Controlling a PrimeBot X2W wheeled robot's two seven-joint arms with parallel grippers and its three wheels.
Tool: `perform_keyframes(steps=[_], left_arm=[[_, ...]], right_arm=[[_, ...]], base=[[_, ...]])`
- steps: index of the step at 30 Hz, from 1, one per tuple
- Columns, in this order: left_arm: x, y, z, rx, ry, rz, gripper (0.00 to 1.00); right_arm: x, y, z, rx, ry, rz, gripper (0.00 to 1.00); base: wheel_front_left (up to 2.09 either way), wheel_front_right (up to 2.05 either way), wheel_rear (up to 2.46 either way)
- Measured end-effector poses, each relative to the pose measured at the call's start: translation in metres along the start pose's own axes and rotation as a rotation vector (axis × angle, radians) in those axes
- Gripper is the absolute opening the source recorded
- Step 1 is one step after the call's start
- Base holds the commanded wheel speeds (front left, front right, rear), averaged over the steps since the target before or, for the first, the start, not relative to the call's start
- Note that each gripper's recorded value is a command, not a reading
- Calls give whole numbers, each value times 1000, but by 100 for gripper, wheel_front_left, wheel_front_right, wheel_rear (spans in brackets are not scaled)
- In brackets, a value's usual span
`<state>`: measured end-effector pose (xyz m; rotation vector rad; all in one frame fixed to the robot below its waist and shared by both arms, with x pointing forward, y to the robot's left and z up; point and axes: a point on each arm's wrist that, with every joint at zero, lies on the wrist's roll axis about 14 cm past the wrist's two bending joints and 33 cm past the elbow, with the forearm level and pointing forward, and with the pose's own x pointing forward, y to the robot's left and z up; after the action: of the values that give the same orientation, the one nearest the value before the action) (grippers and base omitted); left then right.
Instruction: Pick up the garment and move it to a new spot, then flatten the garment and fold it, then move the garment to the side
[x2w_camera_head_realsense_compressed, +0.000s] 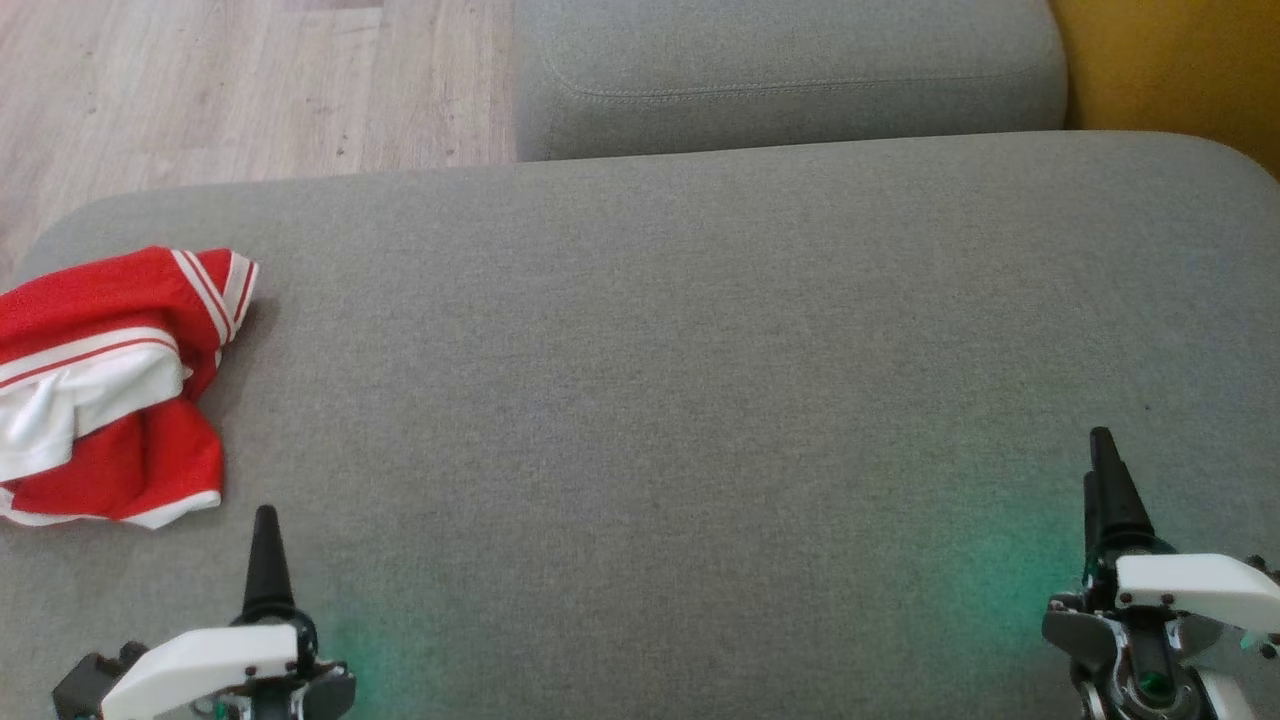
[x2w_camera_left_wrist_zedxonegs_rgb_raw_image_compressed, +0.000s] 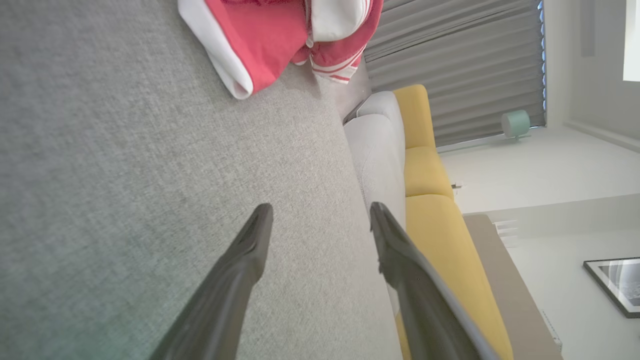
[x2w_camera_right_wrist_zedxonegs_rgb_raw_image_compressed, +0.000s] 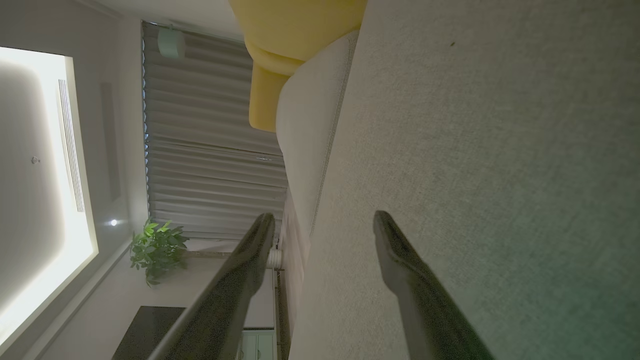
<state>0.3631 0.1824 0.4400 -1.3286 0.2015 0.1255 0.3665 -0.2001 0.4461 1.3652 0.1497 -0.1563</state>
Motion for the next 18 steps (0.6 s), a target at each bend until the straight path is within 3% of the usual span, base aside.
perform_keyframes(steps=[18], left_arm=[[7, -7, -13, 286, 35, -19, 100]], right_arm=[[8, 3, -8, -252, 22, 4, 100]], base=[[0, 0, 0]])
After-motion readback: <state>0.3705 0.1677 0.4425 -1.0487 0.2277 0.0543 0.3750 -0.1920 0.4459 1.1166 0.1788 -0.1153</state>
